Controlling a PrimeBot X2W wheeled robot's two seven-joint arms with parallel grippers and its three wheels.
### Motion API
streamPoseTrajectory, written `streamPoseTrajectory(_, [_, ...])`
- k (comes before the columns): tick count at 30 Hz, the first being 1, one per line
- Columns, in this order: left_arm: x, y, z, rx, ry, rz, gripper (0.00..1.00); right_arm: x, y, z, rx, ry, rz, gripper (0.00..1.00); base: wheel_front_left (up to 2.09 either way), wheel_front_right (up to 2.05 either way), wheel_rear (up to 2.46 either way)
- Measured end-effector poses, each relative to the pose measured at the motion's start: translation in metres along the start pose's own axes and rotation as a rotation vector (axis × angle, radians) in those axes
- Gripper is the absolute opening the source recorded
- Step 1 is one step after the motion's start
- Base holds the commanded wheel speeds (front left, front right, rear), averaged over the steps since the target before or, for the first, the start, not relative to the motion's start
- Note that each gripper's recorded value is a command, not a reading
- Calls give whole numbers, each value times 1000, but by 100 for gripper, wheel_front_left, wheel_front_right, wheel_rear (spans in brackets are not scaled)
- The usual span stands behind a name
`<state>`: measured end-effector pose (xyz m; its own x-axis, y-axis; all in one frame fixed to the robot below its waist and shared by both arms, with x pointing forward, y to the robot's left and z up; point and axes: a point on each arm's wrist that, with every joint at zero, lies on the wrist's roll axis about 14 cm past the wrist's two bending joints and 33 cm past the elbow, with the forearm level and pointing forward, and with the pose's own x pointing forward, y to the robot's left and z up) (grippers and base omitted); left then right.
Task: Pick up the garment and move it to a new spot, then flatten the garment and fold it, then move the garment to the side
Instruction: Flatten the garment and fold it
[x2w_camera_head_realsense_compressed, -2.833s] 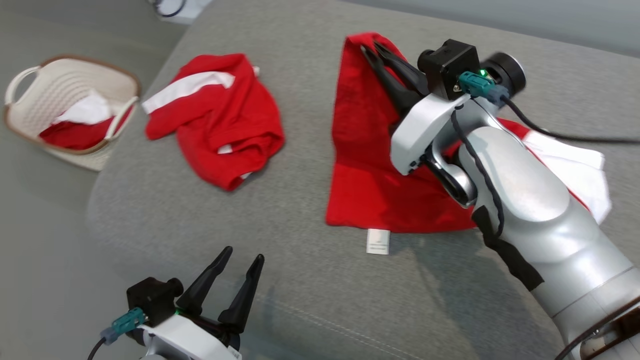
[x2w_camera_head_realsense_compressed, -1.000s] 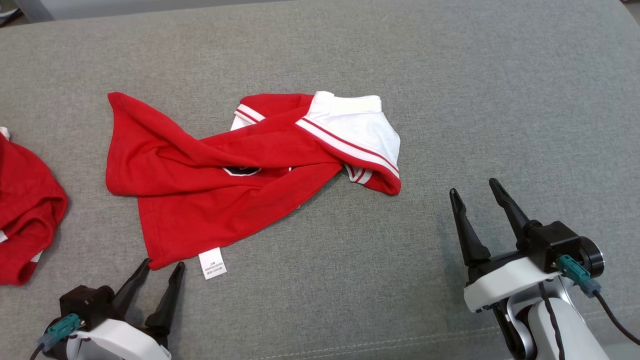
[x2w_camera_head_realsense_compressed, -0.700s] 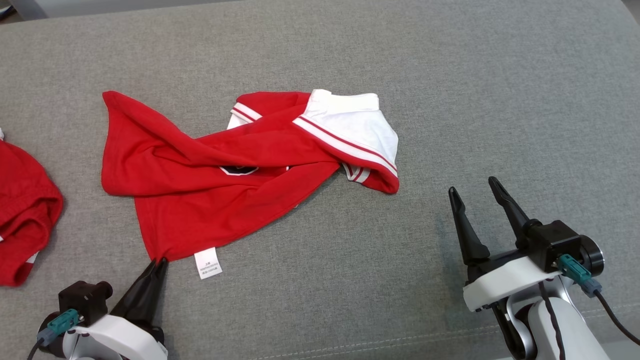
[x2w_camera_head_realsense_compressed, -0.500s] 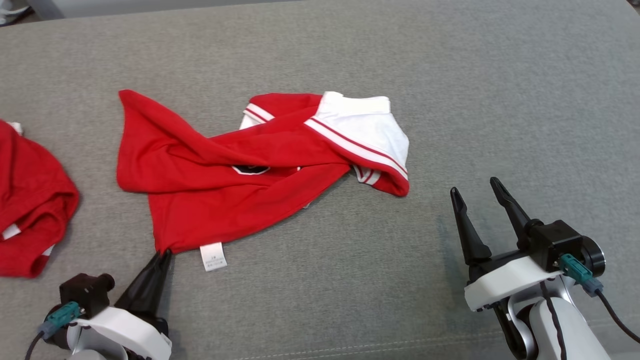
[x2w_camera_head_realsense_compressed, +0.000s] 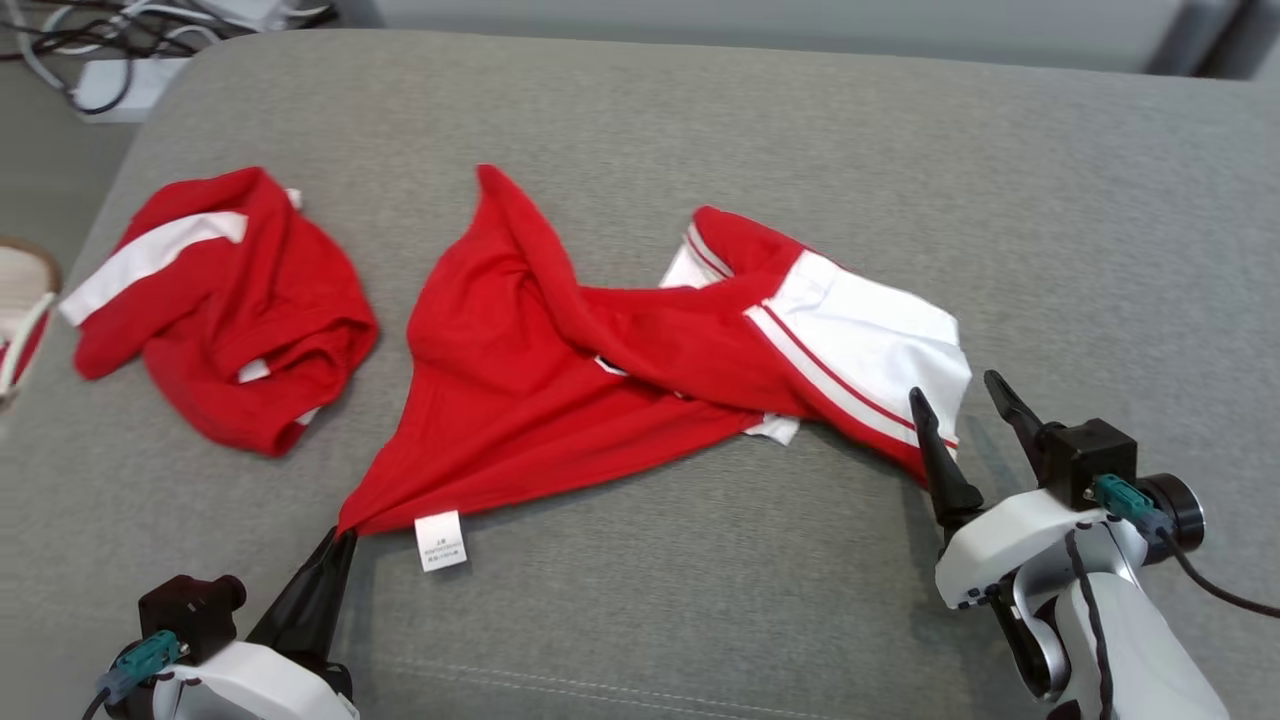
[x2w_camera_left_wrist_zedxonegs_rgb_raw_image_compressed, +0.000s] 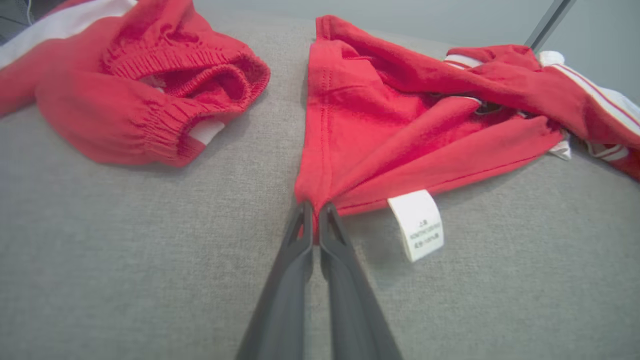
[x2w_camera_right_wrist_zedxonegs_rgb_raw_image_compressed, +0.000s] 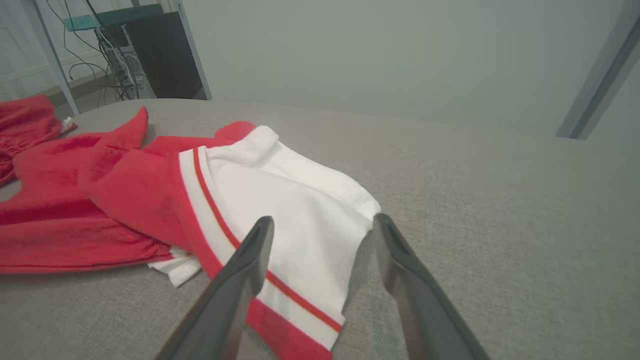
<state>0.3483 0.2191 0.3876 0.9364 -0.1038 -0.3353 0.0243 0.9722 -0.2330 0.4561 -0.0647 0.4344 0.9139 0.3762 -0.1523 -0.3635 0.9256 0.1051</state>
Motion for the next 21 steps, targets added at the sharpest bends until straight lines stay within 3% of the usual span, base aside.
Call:
streamPoseTrajectory(5, [-19, 16, -4, -19, 1, 61, 0, 16, 23, -10, -23, 52, 70, 100, 0, 0, 0])
streamPoseTrajectory(6, [-21, 17, -5, -21, 3, 66, 17, 18, 28, -12, -25, 66, 84, 100, 0, 0, 0])
streamPoseTrajectory(7, [-23, 17, -6, -29, 3, 69, 70, 19, 33, -15, -27, 75, 99, 100, 0, 0, 0])
streamPoseTrajectory(8, [-23, 16, -6, -33, 1, 69, 100, 20, 38, -17, -29, 81, 114, 100, 0, 0, 0])
streamPoseTrajectory(14, [-14, 4, 4, -42, -28, 30, 100, 16, 57, -22, -57, 99, 178, 100, 0, 0, 0])
streamPoseTrajectory(21, [-1, -15, 11, -44, -46, -31, 100, -6, 62, -49, -156, 229, 208, 100, 0, 0, 0])
